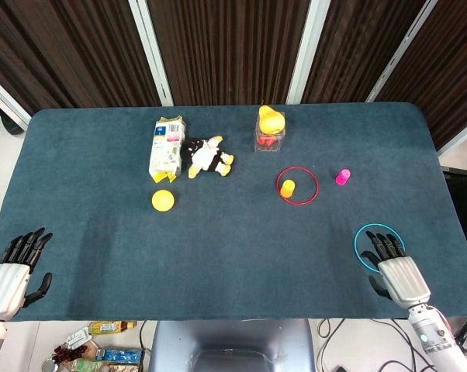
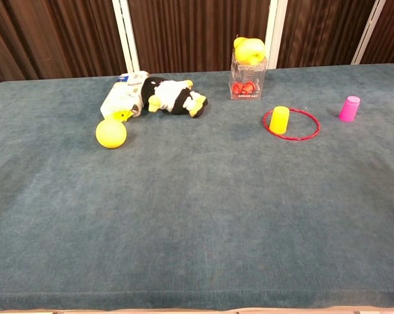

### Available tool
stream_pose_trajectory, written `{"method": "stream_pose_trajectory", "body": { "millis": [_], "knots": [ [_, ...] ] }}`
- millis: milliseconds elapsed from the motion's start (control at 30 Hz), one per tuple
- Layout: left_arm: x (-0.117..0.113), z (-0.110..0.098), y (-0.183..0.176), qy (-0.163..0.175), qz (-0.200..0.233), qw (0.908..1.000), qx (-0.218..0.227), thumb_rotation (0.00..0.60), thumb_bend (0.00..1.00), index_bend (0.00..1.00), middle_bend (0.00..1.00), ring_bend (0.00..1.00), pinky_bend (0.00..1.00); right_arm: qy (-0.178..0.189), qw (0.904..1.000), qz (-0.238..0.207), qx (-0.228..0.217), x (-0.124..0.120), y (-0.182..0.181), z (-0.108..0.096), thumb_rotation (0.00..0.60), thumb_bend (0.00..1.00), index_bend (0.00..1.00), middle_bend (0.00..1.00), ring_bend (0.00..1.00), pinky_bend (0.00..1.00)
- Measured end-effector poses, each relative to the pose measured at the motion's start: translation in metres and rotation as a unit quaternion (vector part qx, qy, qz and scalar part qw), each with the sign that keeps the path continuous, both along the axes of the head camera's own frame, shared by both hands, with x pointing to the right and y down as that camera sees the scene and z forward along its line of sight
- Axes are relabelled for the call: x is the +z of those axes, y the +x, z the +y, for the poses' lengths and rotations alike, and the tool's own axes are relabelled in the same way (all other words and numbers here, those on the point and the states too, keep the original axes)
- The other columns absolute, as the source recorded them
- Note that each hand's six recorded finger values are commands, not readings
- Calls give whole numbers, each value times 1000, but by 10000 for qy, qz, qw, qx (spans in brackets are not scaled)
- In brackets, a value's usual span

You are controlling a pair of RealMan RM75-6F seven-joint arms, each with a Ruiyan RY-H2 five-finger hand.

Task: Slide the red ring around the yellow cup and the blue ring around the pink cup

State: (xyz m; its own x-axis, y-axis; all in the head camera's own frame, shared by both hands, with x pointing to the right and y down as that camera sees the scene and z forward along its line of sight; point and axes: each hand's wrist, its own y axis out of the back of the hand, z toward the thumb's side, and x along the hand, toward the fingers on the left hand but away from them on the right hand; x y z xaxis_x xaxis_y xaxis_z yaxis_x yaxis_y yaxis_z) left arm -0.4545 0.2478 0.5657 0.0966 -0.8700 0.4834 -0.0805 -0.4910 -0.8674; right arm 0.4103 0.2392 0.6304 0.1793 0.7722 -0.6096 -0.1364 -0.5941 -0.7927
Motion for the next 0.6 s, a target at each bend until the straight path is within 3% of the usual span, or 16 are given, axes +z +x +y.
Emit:
{"method": "stream_pose_trajectory", "body": {
  "millis": [133, 300, 600],
  "knots": [
    [1, 1, 0, -17, -12, 10000, 14, 600, 471, 0, 0, 0, 86, -87, 9997, 142, 175, 3, 15, 5, 600, 495, 500, 11, 0, 0],
    [3, 0, 0, -57, -41, 10000, 13, 600, 471, 0, 0, 0, 85, -266, 9960, 548, 652, 8, 59, 16, 600, 495, 530, 11, 0, 0],
    [6, 1, 3, -95, -69, 9999, 62, 600, 472, 0, 0, 0, 86, -428, 9937, 672, 789, 28, 84, 13, 600, 495, 567, 12, 0, 0]
  ]
}}
